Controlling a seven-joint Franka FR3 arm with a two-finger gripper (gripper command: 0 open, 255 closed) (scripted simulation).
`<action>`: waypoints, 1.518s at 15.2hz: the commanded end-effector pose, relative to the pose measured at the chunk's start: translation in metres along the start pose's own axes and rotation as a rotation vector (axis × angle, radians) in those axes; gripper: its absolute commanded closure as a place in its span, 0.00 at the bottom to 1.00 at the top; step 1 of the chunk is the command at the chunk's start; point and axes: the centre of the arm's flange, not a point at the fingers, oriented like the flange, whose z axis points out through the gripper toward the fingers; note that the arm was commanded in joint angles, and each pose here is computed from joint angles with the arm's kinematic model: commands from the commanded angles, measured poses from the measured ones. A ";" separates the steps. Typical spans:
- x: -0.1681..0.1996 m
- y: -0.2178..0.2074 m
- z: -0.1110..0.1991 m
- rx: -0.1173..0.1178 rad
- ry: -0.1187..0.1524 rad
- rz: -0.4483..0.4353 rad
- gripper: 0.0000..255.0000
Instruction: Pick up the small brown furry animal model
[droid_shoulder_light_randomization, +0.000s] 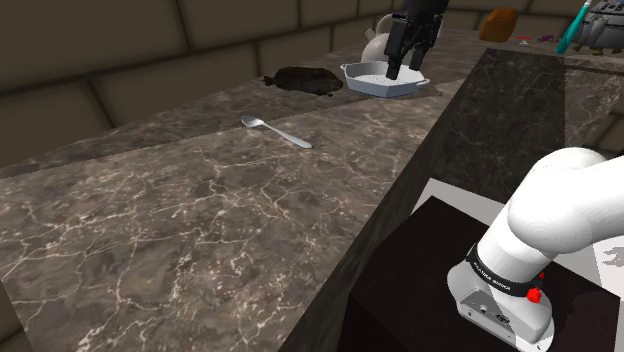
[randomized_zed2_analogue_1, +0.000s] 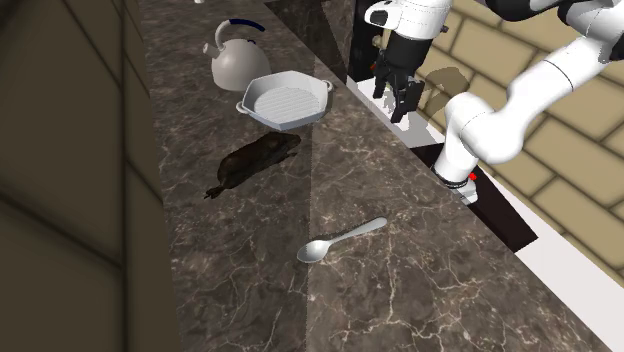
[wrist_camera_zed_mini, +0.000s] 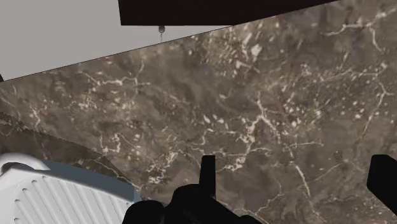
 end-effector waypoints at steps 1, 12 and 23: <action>0.000 0.000 0.000 0.000 0.000 0.000 0.00; 0.144 0.025 0.030 0.050 -0.018 -0.139 0.00; 0.290 0.028 0.064 0.101 -0.037 -0.277 0.00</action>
